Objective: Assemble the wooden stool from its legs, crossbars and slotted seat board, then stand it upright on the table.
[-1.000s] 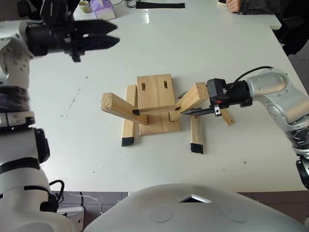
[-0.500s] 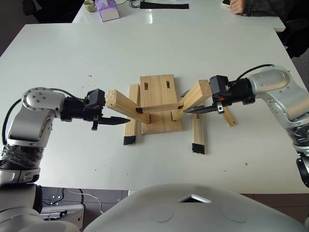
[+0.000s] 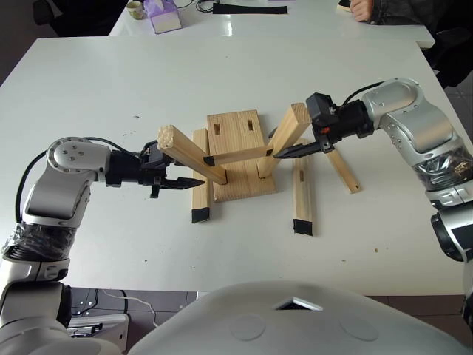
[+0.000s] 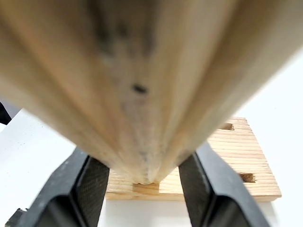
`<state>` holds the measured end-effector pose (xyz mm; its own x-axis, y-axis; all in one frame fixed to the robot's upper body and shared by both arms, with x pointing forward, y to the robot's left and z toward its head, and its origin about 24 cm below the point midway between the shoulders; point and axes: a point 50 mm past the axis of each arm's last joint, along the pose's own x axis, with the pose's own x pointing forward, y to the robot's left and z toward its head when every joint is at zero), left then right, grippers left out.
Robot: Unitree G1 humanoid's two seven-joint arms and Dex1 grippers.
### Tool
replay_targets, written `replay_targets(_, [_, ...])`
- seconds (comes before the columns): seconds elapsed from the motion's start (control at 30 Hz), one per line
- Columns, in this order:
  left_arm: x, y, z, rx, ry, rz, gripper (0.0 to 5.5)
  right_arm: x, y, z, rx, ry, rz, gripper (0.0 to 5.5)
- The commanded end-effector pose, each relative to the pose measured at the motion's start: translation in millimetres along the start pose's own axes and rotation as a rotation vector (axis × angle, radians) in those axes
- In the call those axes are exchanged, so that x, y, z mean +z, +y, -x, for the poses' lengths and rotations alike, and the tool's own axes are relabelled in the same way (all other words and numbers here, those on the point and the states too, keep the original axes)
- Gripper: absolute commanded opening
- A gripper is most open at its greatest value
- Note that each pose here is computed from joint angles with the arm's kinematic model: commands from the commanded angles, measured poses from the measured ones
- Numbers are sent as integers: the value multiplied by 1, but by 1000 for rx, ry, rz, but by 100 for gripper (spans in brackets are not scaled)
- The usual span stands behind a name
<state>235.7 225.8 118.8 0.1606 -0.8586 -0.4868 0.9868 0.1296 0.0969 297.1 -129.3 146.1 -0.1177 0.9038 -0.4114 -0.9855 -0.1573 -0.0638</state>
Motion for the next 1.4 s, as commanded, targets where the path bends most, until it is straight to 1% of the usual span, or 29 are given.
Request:
replay_targets(0.03, [24, 0, -26, -69, -83, -98, 211, -69, 36, -36, 140, 283, -275, 201])
replay_targets(0.3, [50, 3, -51, -156, -142, -178, 211, -59, 37, -54, 189, 282, -226, 201])
replay_targets(0.47, [84, -1, -75, -230, -256, -218, 211, -48, 43, -63, 224, 247, -200, 201])
replay_targets(0.6, [86, -9, -91, -289, -265, -214, 211, -45, 42, -71, 220, 232, -199, 201])
replay_targets(0.7, [88, -16, -95, -321, -284, -212, 211, -42, 40, -77, 217, 219, -201, 201])
replay_targets(0.8, [96, -16, -94, -317, -319, -211, 211, -43, 42, -78, 216, 214, -206, 201])
replay_targets(0.9, [98, -11, -89, -278, -326, -210, 211, -48, 44, -74, 162, 201, -209, 201])
replay_targets(1.1, [71, -3, -70, -193, -240, -162, 211, -48, 54, -46, -52, 156, -155, 201])
replay_targets(1.23, [60, -6, -61, -167, -217, -129, 211, -41, 53, -26, -106, 152, -145, 201])
replay_targets(1.4, [50, -1, -53, -127, -172, -120, 211, -29, 42, -19, -143, 124, -101, 201])
